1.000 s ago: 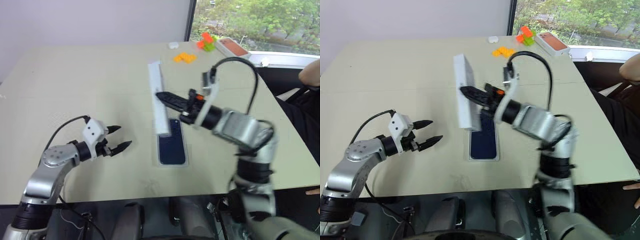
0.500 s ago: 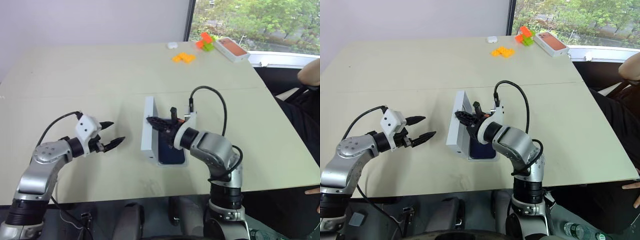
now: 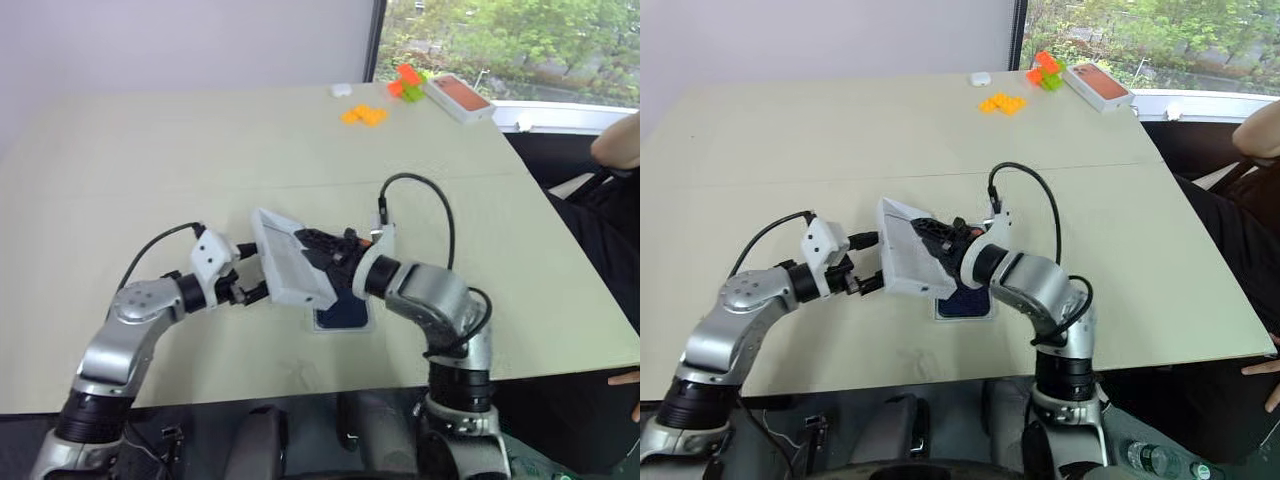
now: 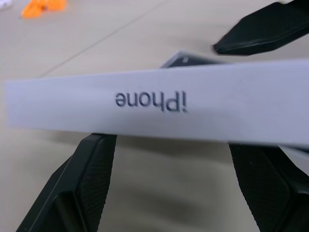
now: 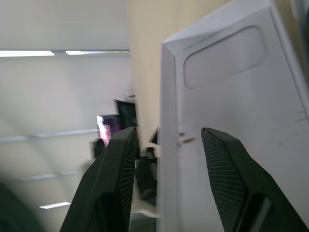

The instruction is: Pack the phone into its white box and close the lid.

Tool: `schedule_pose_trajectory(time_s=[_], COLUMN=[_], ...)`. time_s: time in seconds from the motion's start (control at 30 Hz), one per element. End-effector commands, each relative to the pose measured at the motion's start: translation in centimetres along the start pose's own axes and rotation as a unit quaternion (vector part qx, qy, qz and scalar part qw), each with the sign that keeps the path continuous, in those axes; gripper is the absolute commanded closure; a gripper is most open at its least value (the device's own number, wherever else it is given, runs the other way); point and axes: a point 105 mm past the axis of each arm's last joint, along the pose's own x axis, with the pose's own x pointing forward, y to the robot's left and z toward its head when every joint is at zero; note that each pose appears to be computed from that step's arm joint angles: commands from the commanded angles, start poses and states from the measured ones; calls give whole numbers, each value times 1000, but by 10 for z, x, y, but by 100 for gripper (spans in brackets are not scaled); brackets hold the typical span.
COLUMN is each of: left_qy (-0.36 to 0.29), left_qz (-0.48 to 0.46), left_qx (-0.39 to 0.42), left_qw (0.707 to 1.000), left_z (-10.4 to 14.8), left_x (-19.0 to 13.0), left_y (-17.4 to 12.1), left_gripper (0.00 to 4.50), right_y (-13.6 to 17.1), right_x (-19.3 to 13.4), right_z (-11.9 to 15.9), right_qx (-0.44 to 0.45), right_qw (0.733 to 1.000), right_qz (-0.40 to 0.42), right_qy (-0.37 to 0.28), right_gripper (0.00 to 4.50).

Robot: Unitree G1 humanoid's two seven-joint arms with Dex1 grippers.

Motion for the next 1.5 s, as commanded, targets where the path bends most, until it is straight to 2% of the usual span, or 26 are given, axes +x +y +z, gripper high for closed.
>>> schedule_pose_trajectory(time_s=[0.03,0.17,0.27,0.33,0.47,0.63,0.8,1.07,1.5], left_qy=[-34,-33,-25,-23,-25,-21,-21,-21,-20], left_qz=[-11,-12,-14,-14,-13,-13,-11,-12,-13], left_qx=[11,9,8,8,9,13,13,13,12], left_qw=[999,999,1000,1000,1000,1000,1000,1000,1000], left_z=[16,16,11,10,11,10,8,8,7], left_x=[16,17,14,13,13,12,11,11,11], left_y=[-7,-8,-7,-7,-5,-5,-4,-4,-4], left_gripper=[67,67,67,67,67,67,67,67,67], right_y=[23,18,9,2,9,18,31,26,18], right_x=[-28,-38,-42,-39,-32,-24,-9,5,16], right_z=[29,37,47,48,51,47,25,1,-23], right_qx=[-139,-184,-301,-334,-318,-339,-348,-335,-287], right_qw=[989,983,953,941,947,940,931,926,930], right_qz=[41,27,-32,-54,-23,-1,29,25,-5], right_qy=[-19,-8,4,20,21,43,101,173,229], right_gripper=[218,218,218,218,218,218,218,218,218])
